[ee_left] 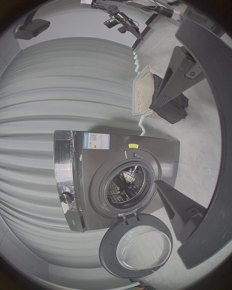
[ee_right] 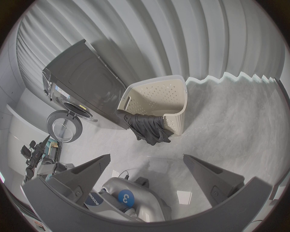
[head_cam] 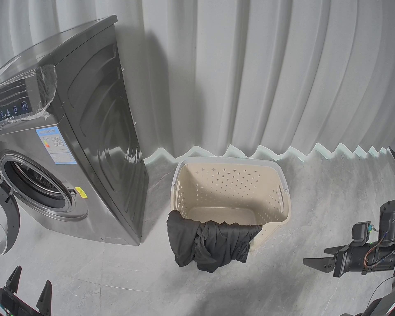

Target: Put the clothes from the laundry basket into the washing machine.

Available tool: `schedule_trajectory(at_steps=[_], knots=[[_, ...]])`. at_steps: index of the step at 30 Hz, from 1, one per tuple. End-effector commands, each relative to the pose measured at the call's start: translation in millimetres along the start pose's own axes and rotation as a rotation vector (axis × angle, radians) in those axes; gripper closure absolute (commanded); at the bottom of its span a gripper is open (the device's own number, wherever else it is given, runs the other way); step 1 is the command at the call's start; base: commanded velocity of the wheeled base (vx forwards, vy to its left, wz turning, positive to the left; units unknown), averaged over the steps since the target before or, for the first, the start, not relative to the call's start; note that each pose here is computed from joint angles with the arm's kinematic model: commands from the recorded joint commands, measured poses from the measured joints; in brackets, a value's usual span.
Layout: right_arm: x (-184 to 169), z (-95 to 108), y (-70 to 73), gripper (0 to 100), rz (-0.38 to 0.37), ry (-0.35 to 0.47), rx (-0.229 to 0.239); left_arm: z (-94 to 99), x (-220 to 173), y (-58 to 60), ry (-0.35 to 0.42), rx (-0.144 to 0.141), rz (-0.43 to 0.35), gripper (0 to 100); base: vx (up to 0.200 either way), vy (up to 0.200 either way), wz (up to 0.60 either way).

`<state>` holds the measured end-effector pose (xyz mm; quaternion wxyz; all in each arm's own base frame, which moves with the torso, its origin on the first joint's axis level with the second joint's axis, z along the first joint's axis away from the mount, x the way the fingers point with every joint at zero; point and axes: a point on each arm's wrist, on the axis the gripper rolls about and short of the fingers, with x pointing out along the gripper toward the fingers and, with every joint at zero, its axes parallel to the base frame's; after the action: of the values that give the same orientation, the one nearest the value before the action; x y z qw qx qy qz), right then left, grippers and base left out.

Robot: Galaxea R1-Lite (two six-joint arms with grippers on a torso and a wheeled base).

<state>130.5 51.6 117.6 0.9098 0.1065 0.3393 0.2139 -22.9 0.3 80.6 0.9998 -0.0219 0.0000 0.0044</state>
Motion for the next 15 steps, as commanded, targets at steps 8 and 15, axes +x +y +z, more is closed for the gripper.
schedule_trajectory(at_steps=[8,15], knots=[[30,-5,3.7,0,0.01,0.138,0.022,-4.3,0,0.2,0.001,-0.002,0.001,0,0.0,0.0,0.0],[56,-6,2.9,0,-0.016,0.163,0.021,-4.5,0,0.2,0.003,-0.002,0.001,0,0.0,0.0,0.0]])
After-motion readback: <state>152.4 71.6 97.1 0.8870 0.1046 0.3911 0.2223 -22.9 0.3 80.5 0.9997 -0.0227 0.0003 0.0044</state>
